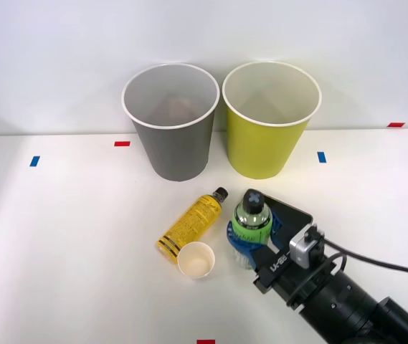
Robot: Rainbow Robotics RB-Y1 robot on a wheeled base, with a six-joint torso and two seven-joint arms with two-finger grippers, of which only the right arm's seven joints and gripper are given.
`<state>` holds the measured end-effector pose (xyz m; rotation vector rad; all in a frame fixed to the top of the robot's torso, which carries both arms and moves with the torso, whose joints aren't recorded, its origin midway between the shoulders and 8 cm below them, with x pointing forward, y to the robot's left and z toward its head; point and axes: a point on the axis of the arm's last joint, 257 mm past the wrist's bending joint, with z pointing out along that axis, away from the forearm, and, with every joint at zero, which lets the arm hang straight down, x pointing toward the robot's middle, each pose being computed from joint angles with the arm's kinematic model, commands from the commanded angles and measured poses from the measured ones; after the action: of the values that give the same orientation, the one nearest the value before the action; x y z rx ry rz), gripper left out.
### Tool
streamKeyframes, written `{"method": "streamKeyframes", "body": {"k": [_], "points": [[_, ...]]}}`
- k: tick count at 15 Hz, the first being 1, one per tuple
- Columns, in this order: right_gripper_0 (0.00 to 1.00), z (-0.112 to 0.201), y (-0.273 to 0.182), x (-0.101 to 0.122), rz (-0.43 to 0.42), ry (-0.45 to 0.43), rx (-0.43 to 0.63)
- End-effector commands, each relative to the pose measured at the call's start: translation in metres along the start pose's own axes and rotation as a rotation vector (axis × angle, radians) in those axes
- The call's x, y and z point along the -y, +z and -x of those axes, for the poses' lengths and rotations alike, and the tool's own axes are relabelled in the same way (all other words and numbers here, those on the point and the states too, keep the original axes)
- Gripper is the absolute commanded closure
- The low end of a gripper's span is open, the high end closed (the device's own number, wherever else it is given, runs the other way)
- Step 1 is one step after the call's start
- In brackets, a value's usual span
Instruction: Put cans in the gray bin, plastic bottles in the light green bin
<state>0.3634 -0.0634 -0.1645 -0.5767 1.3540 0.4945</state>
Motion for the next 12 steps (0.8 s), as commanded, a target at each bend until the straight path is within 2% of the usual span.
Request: {"method": "streamKeyframes", "body": {"k": [1,5,9,12], "points": [[1.00,0.036,0.013,0.017,-0.014,0.007,0.007],[1.00,0.088,0.030,0.042,-0.024,0.010,0.011],[1.00,0.148,0.053,0.053,0.016,0.122,0.086],[1.00,0.181,0.067,0.073,0.026,0.091,0.083]]}}
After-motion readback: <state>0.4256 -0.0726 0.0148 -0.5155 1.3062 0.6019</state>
